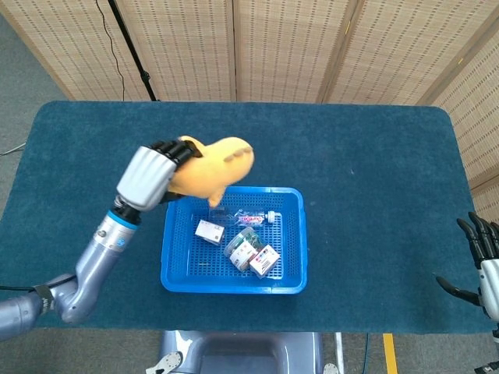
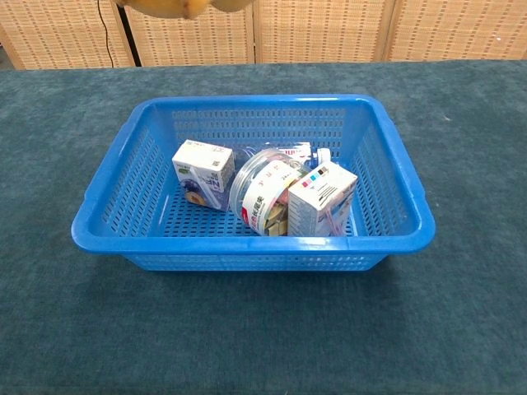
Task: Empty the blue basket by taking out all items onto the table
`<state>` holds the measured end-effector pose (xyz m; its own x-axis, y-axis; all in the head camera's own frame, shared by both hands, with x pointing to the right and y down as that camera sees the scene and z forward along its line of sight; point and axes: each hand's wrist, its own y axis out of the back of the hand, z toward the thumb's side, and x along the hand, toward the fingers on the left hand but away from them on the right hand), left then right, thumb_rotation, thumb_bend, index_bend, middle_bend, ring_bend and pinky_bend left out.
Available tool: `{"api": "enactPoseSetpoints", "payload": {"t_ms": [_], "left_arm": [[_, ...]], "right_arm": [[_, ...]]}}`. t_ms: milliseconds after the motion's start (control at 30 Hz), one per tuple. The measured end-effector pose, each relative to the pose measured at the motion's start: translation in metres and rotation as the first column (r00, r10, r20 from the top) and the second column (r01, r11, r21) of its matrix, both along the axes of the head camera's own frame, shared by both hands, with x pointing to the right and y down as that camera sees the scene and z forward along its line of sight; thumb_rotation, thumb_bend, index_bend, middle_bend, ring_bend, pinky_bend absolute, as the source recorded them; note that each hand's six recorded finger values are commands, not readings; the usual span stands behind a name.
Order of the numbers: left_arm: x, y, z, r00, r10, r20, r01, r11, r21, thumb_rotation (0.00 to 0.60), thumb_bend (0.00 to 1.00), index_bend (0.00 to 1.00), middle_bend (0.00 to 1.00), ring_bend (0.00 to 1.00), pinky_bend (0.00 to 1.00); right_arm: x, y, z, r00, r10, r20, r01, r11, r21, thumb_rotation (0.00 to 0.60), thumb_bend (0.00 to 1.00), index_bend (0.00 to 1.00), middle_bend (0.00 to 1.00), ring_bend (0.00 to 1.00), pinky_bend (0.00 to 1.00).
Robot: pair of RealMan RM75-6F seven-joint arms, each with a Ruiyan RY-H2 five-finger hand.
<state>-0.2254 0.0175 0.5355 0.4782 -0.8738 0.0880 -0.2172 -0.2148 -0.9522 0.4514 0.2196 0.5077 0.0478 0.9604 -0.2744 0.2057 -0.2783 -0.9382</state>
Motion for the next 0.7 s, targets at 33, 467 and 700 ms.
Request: {"api": "enactPoseSetpoints", "payload": {"t_ms": [33,467,700], "left_arm": [[-0.01,-0.004,0.003,1.0,-0.023,0.01,0.023,1.0,-0.005,0.6,0.36,0.53,0.45,0.53,0.62],[-0.149,-0.029,0.104,0.945,-0.263,0.193,0.302,0.929,-0.213,0.6,0.18,0.03,0.02,0.03,0.14],[-0.163,-0.012,0.143,0.949,-0.245,0.2,0.308,0.859,-0.41,0.6,0.1,0.0,0.0,0.0,0.0]], "right_arm": [[-0.001,0.0,0.001,1.0,-0.002,-0.001,0.002,1.0,-0.002,0.6,0.0,0.0,0.0,0.0,0.0],[-0.015,0.001,0.017,0.999,-0.038,-0.021,0.037,0.998,-0.049,0.6,0.0,0.0,0.0,0.0,0.0],[-0.018,0.002,0.025,0.998,-0.045,-0.038,0.043,0.996,-0.072,0.6,0.0,0.0,0.0,0.0,0.0]]}}
